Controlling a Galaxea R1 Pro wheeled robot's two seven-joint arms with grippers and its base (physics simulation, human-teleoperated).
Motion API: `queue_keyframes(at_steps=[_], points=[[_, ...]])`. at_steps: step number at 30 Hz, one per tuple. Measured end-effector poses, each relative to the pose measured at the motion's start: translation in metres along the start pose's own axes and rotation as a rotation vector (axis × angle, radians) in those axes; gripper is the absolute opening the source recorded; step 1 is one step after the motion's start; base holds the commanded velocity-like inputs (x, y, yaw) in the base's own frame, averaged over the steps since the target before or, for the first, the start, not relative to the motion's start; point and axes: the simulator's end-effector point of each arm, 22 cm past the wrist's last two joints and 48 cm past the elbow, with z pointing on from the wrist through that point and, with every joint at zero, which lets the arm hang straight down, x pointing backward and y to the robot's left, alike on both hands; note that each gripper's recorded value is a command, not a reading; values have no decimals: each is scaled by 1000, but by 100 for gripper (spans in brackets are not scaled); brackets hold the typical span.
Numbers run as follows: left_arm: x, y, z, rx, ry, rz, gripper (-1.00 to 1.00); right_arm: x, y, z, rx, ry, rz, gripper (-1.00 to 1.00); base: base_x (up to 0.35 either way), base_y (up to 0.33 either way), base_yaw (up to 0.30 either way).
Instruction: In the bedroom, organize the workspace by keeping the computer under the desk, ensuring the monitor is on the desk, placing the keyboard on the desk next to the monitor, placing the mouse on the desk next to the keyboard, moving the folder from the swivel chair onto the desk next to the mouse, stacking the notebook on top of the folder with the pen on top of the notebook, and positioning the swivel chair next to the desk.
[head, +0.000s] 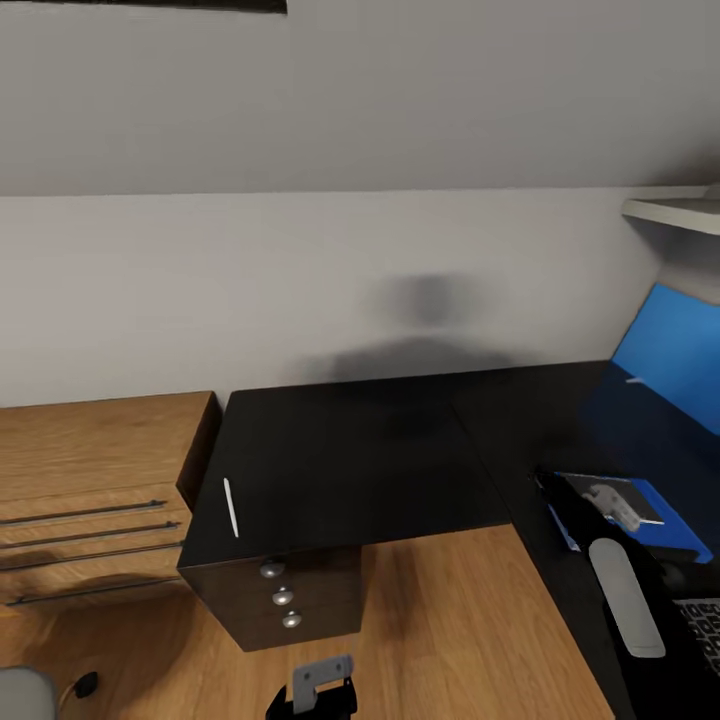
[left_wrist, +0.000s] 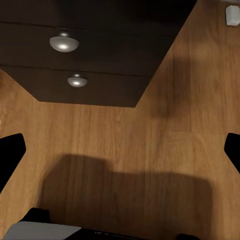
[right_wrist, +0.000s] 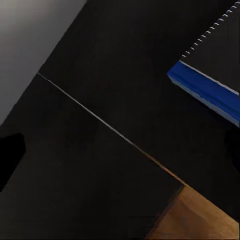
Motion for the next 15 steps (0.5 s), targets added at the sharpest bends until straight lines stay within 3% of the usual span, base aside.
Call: queue_keyframes(at_steps=[3,4,6,7,9,11,15], points=[[-2,1,-3,-2,-1,1,100,33,12,-5,-1,107,-91,100,0,0,0],[-2,1,-4,-3,-1,0,100,52,12,-9,13,181,-167,100,0,0,0],[-5,2,-5,-5,-3,-5,100,72,8,-15,44,266,-263,100,0,0,0],[-8,5,-5,-11,-6,-14,100,89,1,-22,78,349,-357,100,0,0,0],[-17,11,-4,-26,-13,-39,100,104,-6,-33,114,448,-467,100,0,0,0],[-29,16,-4,-35,-26,-68,100,105,-4,-40,117,489,-511,100,0,0,0],[-45,19,-9,-35,-42,-94,100,92,13,-48,77,481,-503,100,0,0,0]])
